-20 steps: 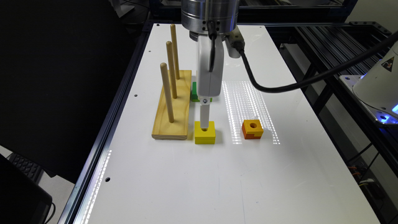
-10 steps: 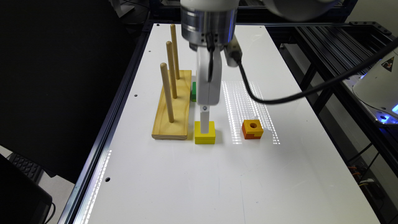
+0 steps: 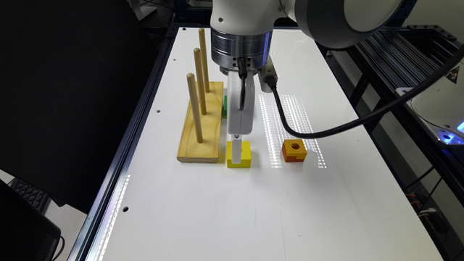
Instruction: Pick up yellow block.
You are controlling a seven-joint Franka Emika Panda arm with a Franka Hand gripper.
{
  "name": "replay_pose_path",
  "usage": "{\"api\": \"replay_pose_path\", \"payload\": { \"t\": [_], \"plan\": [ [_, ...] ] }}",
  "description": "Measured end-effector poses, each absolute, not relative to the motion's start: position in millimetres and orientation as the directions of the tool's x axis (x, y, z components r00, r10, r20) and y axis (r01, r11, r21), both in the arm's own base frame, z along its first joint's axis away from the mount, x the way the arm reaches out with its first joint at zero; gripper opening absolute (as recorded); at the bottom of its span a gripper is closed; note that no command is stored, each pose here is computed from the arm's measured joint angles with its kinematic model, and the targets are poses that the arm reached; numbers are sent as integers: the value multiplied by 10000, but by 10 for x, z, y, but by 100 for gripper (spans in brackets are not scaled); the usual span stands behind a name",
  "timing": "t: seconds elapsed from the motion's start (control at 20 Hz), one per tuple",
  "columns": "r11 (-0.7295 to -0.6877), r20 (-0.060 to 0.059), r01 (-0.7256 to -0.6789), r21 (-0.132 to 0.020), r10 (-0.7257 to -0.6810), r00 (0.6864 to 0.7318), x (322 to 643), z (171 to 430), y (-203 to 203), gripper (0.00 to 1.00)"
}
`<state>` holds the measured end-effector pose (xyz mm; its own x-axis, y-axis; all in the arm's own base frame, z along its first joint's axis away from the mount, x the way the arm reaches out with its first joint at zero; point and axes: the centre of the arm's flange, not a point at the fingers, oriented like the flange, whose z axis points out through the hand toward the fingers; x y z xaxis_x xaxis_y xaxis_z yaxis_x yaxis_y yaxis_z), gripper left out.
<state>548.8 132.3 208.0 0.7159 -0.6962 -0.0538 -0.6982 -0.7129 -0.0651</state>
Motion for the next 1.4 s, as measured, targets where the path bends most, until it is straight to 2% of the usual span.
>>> {"api": "replay_pose_path", "payload": {
  "t": [0.1,0.45,0.65,0.9,1.2,1.4],
  "plan": [
    [-7128,-570,-6986,-623,-6963,7155,5481,2012,1316,100],
    [-7124,-570,-6984,-687,-6961,7157,5483,1857,1311,100],
    [-7157,-526,-6941,-772,-6923,7197,5511,1890,1374,100],
    [-7172,-520,-6921,-819,-6904,7216,5529,1891,1475,100],
    [-7167,-523,-6926,-821,-6908,7211,5535,1886,1473,100],
    [-7157,-615,-6944,-751,-6917,7195,5521,1775,1470,100]
  ]
}}
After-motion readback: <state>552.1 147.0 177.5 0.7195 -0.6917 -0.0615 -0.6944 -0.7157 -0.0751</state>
